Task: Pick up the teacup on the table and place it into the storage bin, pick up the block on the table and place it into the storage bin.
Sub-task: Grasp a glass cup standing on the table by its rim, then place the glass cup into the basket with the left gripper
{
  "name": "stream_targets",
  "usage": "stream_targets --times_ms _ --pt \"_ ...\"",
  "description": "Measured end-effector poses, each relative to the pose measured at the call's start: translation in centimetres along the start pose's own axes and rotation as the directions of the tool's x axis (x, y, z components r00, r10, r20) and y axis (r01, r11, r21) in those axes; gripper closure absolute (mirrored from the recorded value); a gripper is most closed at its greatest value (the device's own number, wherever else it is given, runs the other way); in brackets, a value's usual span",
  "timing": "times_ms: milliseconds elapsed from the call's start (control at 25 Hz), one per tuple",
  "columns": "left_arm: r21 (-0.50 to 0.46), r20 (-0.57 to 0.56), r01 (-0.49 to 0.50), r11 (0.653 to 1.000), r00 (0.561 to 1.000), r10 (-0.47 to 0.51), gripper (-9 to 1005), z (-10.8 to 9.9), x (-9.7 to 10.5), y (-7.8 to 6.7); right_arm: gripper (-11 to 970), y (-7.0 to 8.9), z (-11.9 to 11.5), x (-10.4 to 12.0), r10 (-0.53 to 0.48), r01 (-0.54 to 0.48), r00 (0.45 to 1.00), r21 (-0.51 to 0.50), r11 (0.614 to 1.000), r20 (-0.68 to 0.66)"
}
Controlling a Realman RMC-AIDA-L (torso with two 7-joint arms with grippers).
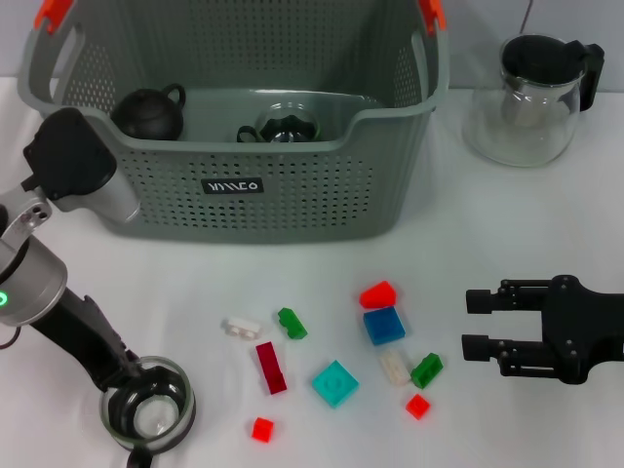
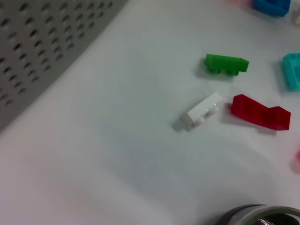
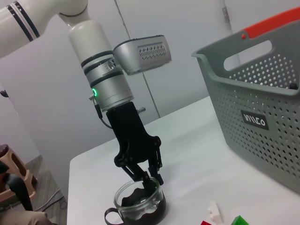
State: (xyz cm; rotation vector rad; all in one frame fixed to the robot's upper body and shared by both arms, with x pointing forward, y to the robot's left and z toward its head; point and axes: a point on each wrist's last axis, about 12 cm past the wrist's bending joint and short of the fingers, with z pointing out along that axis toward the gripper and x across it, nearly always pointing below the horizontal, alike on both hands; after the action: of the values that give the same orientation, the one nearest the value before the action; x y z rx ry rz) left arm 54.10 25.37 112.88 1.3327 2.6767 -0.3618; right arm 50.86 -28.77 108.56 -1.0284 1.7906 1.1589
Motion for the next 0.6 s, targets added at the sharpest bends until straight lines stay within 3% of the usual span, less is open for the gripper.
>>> stream_targets --times_ms 320,480,600 --pt "0.050 0.043 0.012 0.999 0.999 -0.014 869 -1.0 0.3 0.1 306 0.1 0.0 0.0 -0.001 0.001 1.000 -0.004 1.000 0.004" --pt "0.186 0.229 -0.010 0.982 0.973 -0.033 938 -3.0 1.1 1.1 306 0.1 0.0 0.1 0.002 -0.002 1.000 -0.004 1.000 0.006" --pt "0.347 0.487 -0.076 0.935 0.867 -0.110 949 -4.4 1.2 2.0 307 0.2 0.0 0.2 0.005 -0.005 1.000 -0.006 1.000 0.008"
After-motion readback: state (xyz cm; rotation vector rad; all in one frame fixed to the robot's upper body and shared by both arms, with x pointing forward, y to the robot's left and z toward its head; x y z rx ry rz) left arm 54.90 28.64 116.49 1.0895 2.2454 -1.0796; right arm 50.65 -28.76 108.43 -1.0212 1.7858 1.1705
